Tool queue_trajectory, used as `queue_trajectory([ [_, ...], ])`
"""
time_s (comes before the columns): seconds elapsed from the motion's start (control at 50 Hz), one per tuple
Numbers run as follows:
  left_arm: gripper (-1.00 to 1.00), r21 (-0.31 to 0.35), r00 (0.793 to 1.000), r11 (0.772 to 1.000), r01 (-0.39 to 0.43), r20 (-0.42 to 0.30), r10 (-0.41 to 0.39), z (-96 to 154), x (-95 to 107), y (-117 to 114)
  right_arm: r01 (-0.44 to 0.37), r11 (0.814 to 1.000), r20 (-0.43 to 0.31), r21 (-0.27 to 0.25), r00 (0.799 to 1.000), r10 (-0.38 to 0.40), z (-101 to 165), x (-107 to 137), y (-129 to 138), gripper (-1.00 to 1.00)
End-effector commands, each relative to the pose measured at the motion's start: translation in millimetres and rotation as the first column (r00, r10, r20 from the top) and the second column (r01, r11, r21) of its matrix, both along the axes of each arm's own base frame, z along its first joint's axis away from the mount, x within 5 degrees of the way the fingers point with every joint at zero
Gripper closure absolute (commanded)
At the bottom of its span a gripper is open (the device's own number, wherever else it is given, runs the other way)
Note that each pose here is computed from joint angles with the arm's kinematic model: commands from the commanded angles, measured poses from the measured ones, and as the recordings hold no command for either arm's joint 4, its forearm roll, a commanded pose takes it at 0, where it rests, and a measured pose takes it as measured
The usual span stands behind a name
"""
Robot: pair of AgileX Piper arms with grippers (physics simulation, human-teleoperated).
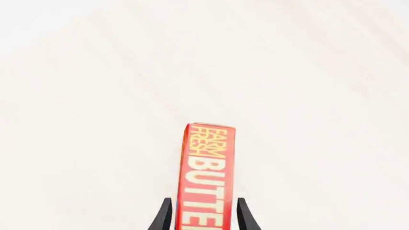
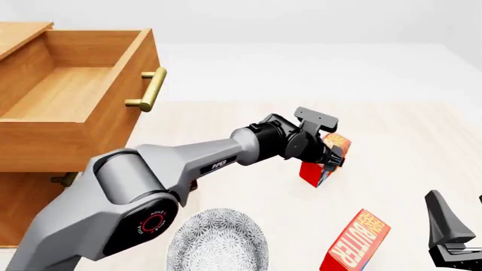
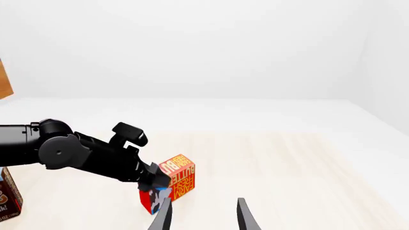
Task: Put the butter at the front in the top drawer of the cabinet and close it.
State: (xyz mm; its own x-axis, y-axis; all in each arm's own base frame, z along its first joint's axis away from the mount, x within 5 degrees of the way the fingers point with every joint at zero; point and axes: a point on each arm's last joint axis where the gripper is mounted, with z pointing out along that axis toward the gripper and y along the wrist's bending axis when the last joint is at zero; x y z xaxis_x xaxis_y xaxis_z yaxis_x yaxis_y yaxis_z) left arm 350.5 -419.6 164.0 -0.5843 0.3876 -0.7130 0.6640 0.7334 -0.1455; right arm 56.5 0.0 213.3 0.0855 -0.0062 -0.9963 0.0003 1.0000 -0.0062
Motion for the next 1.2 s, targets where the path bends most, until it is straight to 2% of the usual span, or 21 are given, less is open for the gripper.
queue_trajectory([
  [0.02, -1.00, 0.009, 1.000, 1.000, 0.000, -0.015, 0.001, -11, 0, -5, 0.000, 1.000, -0.001, 0.000, 1.000, 0.000, 0, 0, 0, -1.00],
  [0.42, -1.00, 0.024, 0.999, 1.000, -0.010, -0.048, 0.012, -31, 2, -12, 0.000, 1.000, 0.000, 0.000, 1.000, 0.000, 0, 0, 0, -1.00],
  [0.44, 1.00, 0.025, 0.999, 1.000, -0.013, -0.046, 0.014, -31, 4, -10, 0.000, 1.000, 0.000, 0.000, 1.000, 0.000, 1, 0, 0, -1.00],
  [0.54, 1.00, 0.028, 0.999, 1.000, -0.012, -0.046, 0.013, -31, 5, -10, 0.000, 1.000, 0.000, 0.000, 1.000, 0.000, 1, 1, 0, -1.00],
  [0.66, 1.00, 0.022, 0.999, 1.000, -0.006, -0.032, 0.006, -20, 3, -7, 0.000, 1.000, 0.000, 0.000, 1.000, 0.000, 1, 1, 0, -1.00],
  [0.82, 1.00, -0.009, 1.000, 1.000, 0.006, 0.002, -0.006, 14, -8, 1, 0.000, 1.000, 0.000, 0.000, 1.000, 0.000, 1, 1, 0, -1.00],
  [0.86, 1.00, -0.020, 1.000, 1.000, 0.017, 0.014, -0.017, 27, -16, 3, 0.000, 1.000, 0.000, -0.001, 1.000, 0.000, 1, 1, 0, -1.00],
  [0.88, 1.00, -0.052, 1.000, 0.998, 0.018, 0.022, -0.017, 35, -24, 2, 0.000, 1.000, 0.000, -0.001, 1.000, 0.000, 1, 1, 0, -1.00],
  [1.2, 1.00, -0.045, 0.998, 0.999, 0.031, 0.060, -0.028, 80, -34, 29, 0.000, 1.000, 0.000, 0.000, 1.000, 0.000, 0, 0, 0, -1.00],
])
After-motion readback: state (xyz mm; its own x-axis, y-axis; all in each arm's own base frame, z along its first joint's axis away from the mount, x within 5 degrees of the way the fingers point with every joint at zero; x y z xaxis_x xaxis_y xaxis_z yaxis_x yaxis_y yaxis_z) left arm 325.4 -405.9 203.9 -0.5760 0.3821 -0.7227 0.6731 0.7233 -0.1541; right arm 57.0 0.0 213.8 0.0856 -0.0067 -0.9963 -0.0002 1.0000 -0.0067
